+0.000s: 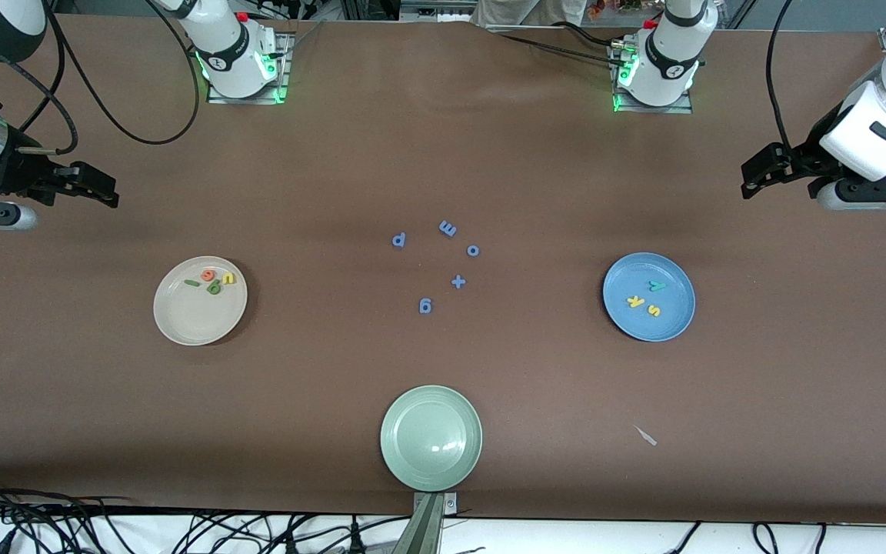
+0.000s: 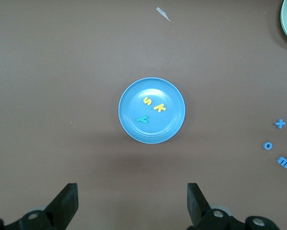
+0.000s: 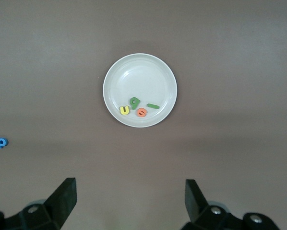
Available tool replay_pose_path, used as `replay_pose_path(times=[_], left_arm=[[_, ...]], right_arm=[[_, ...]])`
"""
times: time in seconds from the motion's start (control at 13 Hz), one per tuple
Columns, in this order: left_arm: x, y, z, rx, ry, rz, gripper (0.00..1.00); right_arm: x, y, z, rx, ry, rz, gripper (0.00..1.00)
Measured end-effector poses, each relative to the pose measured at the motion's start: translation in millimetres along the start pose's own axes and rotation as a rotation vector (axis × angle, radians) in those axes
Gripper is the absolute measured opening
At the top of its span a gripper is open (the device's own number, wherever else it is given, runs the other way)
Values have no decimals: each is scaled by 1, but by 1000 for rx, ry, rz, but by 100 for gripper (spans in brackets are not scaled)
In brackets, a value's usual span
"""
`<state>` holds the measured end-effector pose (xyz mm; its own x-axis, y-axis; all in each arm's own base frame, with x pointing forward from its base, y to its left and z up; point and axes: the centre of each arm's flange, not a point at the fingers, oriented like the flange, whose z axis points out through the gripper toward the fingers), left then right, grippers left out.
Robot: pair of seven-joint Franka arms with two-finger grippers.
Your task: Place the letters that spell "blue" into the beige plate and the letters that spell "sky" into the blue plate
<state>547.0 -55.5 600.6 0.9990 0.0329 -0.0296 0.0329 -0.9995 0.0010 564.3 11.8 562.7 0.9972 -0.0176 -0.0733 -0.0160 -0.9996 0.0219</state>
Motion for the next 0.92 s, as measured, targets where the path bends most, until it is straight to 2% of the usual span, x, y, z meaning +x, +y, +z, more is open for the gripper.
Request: replay_pose_path(times=[0.92], left_arm=[[0, 0, 0, 0, 0, 0, 100]], right_arm=[[2, -6, -17, 1, 35, -10, 100]])
